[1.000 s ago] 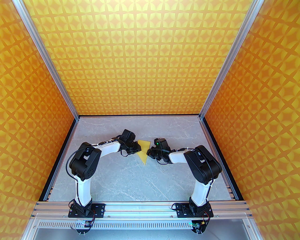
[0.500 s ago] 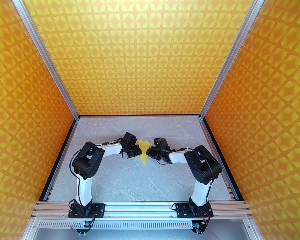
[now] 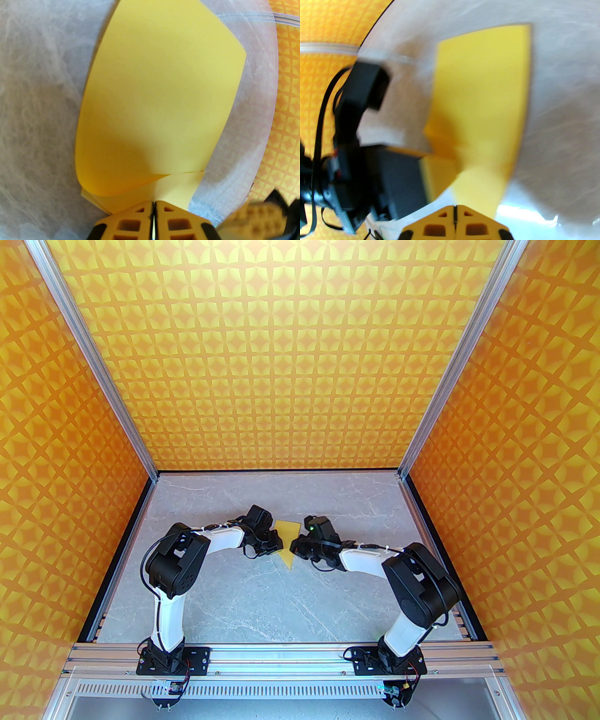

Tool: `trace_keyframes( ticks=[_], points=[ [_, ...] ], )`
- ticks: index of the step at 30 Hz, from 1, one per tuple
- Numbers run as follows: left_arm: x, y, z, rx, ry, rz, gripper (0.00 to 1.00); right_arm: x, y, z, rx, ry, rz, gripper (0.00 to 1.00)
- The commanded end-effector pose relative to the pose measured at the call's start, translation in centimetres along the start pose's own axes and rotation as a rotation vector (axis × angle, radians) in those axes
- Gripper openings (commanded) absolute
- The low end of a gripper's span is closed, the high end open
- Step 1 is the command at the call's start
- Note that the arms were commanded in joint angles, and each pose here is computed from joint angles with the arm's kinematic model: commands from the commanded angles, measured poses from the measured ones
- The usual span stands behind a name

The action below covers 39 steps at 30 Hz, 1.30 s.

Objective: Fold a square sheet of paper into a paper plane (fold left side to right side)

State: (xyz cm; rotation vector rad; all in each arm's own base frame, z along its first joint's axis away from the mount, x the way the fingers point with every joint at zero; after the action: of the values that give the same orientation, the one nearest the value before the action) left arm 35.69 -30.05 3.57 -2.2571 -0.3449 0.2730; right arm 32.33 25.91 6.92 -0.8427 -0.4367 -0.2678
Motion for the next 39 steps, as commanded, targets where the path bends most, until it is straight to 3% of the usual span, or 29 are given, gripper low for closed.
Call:
trace_keyframes(
  ticks=[1,18,39],
  points=[
    [-0.4,0.7,1.2,0.032,-0.02,0.017,0.12,-1.3,0.8,0.3,0.011,0.013,0.055,0.0],
    [-0.5,0.7,1.1,0.03,-0.021,0.017,0.12,-2.2,2.2,0.9,0.073,0.03,0.117,0.0],
    [-0.1,0.3,0.8,0.021,0.003,-0.001,0.13,-8.2,2.9,-4.7,-0.162,0.163,0.333,0.0]
  ],
)
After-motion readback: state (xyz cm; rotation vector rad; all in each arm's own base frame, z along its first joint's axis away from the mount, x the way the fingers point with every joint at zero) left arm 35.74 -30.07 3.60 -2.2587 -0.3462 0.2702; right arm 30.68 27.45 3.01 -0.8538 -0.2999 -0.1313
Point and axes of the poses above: each hand's point on the last joint's axis, 136 mm out from that joint toward the fingers, its own y axis out along the fingers, its own z axis along the line the jaws close on, x = y × z, the point moved 2 cm from there along -y, back along the fingers, and after that the axes turned 15 degrees about -y, right-handed, at the moved point
